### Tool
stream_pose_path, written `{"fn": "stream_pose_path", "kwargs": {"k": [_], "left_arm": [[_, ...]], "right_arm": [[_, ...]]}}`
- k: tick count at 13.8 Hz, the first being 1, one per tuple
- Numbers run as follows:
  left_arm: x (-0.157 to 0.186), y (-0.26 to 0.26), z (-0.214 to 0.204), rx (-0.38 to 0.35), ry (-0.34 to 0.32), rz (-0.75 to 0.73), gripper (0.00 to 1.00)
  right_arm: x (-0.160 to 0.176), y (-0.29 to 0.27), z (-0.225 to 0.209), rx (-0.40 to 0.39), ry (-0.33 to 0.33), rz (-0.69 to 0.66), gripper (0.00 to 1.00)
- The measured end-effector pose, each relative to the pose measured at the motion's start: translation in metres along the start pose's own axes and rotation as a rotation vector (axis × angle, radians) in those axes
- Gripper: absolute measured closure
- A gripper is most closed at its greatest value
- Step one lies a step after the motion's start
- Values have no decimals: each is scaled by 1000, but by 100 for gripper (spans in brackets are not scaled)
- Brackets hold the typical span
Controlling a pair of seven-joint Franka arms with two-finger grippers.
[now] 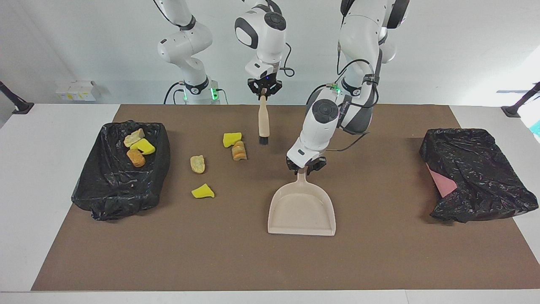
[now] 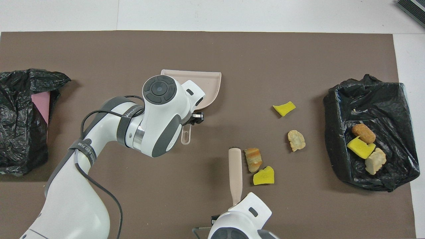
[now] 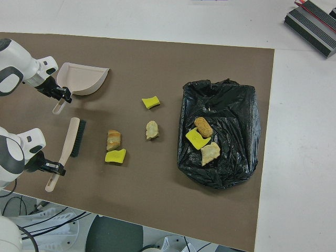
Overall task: Sweep and dump trash in bin
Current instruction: 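Grasp the beige brush with the right gripper, then move the dustpan toward the pieces while the right gripper brings the brush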
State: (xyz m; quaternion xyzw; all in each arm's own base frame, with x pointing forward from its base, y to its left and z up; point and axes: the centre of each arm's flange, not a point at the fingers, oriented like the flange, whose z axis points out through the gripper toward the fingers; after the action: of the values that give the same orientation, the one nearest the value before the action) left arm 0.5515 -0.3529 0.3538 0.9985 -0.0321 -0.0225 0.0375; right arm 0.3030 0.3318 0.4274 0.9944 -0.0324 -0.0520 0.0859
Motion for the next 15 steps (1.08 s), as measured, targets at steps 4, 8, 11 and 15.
{"fn": "stream_pose_path", "kwargs": {"k": [4,8,11,15], "left_arm": [[0,0,-4,-3,5,-1,68],[4,-13,-21,-5,16,20,68],[9,-51,-48,7,-15,184,68],[-2,-96,-79,2,-77,478,68]], "right_arm": [[54,64,15,-86,-35,171,74],[67,101,40,-129,-134,334,74],[41,86,56,-102,-210,460,74],[3,40,83,-21,-207,574,74]]}}
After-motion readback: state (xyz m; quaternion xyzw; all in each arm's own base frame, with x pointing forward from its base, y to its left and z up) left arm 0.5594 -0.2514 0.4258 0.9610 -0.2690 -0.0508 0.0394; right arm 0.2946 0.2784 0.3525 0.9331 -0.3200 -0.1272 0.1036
